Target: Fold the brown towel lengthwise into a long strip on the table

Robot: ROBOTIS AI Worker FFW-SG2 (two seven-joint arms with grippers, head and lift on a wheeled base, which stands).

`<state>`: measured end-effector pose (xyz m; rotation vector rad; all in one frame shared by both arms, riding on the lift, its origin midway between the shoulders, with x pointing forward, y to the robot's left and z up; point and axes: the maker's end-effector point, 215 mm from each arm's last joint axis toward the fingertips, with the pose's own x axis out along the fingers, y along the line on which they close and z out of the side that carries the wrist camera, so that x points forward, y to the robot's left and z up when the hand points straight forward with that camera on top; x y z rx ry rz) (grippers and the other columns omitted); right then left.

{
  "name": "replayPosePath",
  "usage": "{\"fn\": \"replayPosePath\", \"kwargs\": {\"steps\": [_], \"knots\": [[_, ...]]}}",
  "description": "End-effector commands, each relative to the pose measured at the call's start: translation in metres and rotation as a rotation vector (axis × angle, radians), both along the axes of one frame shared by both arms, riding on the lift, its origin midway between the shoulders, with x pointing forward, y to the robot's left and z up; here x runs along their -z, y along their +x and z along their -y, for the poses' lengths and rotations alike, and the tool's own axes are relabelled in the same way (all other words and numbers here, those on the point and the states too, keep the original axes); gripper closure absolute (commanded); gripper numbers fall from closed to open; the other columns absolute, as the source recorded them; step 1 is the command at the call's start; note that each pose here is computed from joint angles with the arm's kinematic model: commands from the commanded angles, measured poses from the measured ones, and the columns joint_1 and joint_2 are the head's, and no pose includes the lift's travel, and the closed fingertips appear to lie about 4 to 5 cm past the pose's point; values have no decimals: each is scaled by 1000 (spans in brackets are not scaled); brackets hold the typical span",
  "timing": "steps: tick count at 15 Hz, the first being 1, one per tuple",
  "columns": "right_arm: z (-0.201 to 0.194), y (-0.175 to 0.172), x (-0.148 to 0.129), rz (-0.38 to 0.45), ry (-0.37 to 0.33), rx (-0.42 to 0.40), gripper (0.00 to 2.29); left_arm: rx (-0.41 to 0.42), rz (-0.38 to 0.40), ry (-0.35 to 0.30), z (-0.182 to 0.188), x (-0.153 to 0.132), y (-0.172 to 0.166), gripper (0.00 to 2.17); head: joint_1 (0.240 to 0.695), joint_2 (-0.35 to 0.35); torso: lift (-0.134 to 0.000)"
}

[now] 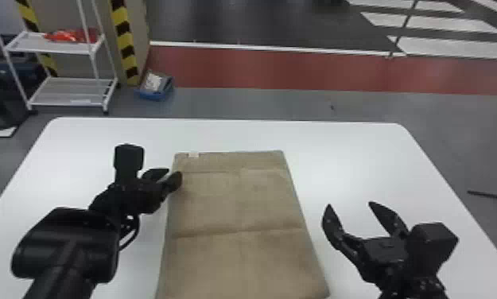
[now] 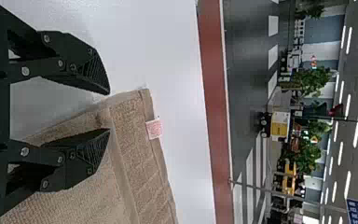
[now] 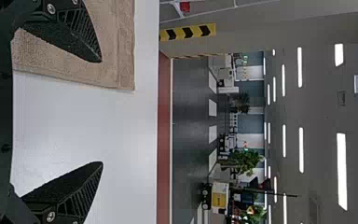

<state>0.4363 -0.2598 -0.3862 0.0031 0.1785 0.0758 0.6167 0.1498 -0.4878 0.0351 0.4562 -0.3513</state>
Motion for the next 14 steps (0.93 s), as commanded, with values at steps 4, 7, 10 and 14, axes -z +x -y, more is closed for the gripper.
{"fn": "replayPosePath", "kwargs": {"steps": [4, 7, 10, 14], "knots": [[0, 1, 2, -3, -1, -1, 100, 11, 6, 8, 3, 2, -2, 1072, 695, -115, -94], [0, 2, 3, -10, -2, -1, 100, 10, 11, 7, 2, 4, -9, 1204, 695, -117, -94], [-1, 3, 6, -20, 1, -2, 100, 15, 49, -3, 6, -14, -22, 1204, 695, -119, -94], [-1, 4, 5, -20, 2, -4, 100, 27, 120, -27, 17, -67, -58, 1204, 695, -128, -94]]}}
